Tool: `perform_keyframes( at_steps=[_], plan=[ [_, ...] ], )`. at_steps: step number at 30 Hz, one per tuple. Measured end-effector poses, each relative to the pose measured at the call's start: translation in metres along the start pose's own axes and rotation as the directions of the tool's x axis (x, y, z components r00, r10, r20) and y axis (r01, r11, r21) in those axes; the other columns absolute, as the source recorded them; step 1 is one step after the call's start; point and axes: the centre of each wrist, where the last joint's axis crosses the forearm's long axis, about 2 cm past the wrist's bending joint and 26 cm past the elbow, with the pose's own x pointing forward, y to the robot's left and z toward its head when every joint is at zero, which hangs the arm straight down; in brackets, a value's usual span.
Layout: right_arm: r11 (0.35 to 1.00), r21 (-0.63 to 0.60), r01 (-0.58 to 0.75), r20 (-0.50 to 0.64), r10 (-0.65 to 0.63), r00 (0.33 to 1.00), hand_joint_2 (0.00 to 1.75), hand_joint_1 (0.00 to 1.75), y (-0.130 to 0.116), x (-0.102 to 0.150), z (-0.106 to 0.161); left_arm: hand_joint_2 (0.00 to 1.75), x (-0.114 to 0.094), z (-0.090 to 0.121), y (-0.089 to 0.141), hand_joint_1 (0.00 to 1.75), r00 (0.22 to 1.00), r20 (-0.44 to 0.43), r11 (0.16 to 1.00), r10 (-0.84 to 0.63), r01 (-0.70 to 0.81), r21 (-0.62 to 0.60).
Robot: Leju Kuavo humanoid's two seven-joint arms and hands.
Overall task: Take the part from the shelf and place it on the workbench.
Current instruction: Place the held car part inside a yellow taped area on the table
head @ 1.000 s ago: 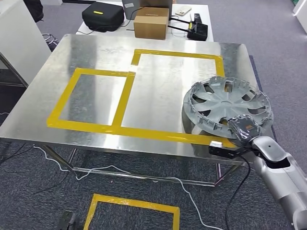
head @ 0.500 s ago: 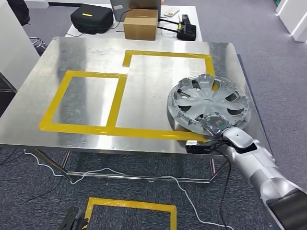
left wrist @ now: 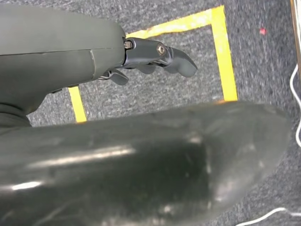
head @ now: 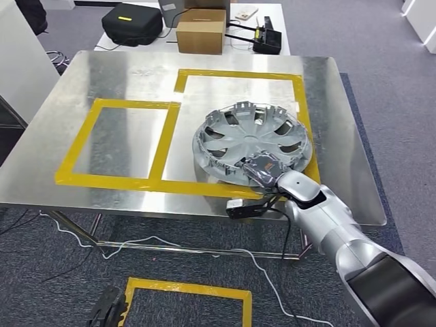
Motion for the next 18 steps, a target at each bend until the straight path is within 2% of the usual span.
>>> perform_keyframes(
  at_steps=[4, 10, 14, 18],
  plan=[
    [1.0, -0.024, 0.011, 0.024, -0.01, 1.0, 1.75, 1.75, -0.0057, 0.0083, -0.007, 0.0, 0.0005, -0.0002, 0.0005, 0.0, 1.0, 0.0, 1.0, -0.015, 0.015, 0.0],
    [0.998, -0.065, 0.015, 0.044, -0.012, 0.999, 1.75, 1.75, -0.0004, 0.0113, -0.0055, 0.0, -0.004, 0.0014, 0.0032, 0.0, 1.0, -0.009, 1.0, -0.026, 0.026, 0.004],
    [0.997, -0.073, 0.023, 0.041, -0.02, 0.999, 0.0, 0.0, -0.003, 0.0089, -0.0062, 1.75, -0.0047, 0.0017, 0.0039, 0.0, 0.999, -0.012, 0.999, -0.034, 0.034, 0.004],
    [0.997, -0.069, 0.041, 0.045, -0.038, 0.998, 0.0, 0.0, -0.0042, 0.0063, -0.0061, 1.75, -0.0067, 0.0025, 0.0035, 0.0, 0.999, -0.016, 0.999, -0.043, 0.043, 0.008]
  ],
)
